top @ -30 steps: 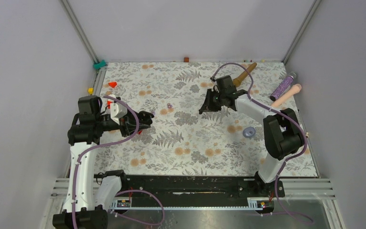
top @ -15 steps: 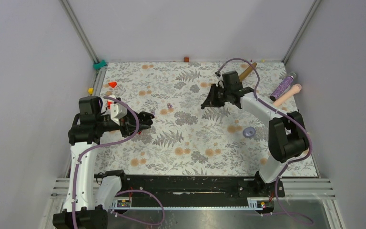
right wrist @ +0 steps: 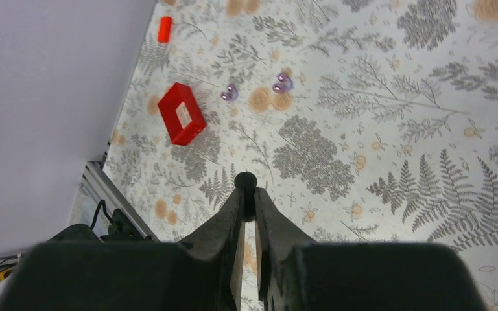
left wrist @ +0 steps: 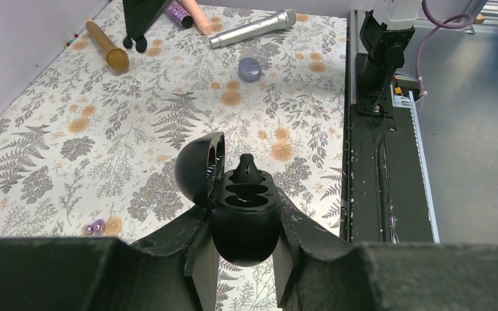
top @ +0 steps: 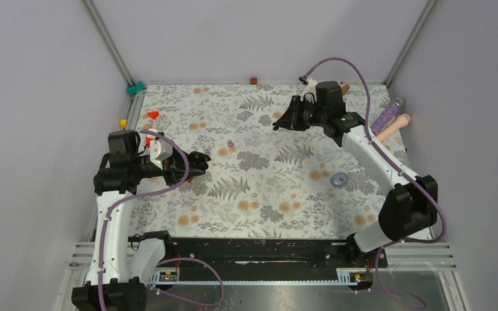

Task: Insert the wireless bluetooth earbuds into the charging case
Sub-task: Pick up the earbud from the center of the board, then place the earbud in the charging case.

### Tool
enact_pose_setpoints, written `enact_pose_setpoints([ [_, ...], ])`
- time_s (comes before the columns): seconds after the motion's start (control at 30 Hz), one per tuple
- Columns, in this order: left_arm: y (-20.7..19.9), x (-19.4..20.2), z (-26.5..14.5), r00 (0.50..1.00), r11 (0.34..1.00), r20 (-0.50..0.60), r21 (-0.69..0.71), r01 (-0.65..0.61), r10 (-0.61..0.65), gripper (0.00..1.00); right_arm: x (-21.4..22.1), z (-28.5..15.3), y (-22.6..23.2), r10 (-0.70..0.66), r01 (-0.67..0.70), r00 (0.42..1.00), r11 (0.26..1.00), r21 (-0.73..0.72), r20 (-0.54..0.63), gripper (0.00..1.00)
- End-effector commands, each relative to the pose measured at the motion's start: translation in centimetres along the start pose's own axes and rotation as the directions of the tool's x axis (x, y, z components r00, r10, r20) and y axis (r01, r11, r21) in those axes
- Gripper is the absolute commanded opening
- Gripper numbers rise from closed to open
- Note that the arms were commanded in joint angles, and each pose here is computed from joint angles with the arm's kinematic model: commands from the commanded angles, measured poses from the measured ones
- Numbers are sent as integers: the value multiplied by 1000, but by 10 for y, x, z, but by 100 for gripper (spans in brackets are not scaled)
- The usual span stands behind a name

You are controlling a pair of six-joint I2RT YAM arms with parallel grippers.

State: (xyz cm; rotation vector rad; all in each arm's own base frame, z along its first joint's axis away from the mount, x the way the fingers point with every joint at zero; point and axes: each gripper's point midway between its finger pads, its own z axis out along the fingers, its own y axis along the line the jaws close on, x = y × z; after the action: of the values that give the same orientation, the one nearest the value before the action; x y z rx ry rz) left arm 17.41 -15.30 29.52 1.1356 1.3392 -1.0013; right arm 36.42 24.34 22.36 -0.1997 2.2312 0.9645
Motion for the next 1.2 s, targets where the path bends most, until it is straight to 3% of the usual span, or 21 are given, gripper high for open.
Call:
enact_pose_setpoints([
  [0.0, -1, -9, 1, 998, 999, 51, 43, -34, 32, 0, -42, -40, 51, -119, 133, 985, 985, -113, 128, 13],
  [0.3, -3, -9, 2, 998, 998, 65, 60, -25, 21, 0, -61, -81, 113, -204, 264, 945, 937, -230, 254, 13],
  [0.6, -1, -8, 4, 998, 997, 63, 73, 1, -5, 0, -35, -102, 169, -267, 334, 941, 840, -428, 210, 13],
  [0.8, -2, 3, 24, 999, 990, -17, 135, 38, -36, 0, -12, -119, 196, -344, 404, 914, 747, -528, 213, 14],
  [1.17, -4, 14, 50, 991, 965, -87, 235, 117, -99, 0, 24, -124, 210, -390, 413, 902, 647, -641, 188, 16],
])
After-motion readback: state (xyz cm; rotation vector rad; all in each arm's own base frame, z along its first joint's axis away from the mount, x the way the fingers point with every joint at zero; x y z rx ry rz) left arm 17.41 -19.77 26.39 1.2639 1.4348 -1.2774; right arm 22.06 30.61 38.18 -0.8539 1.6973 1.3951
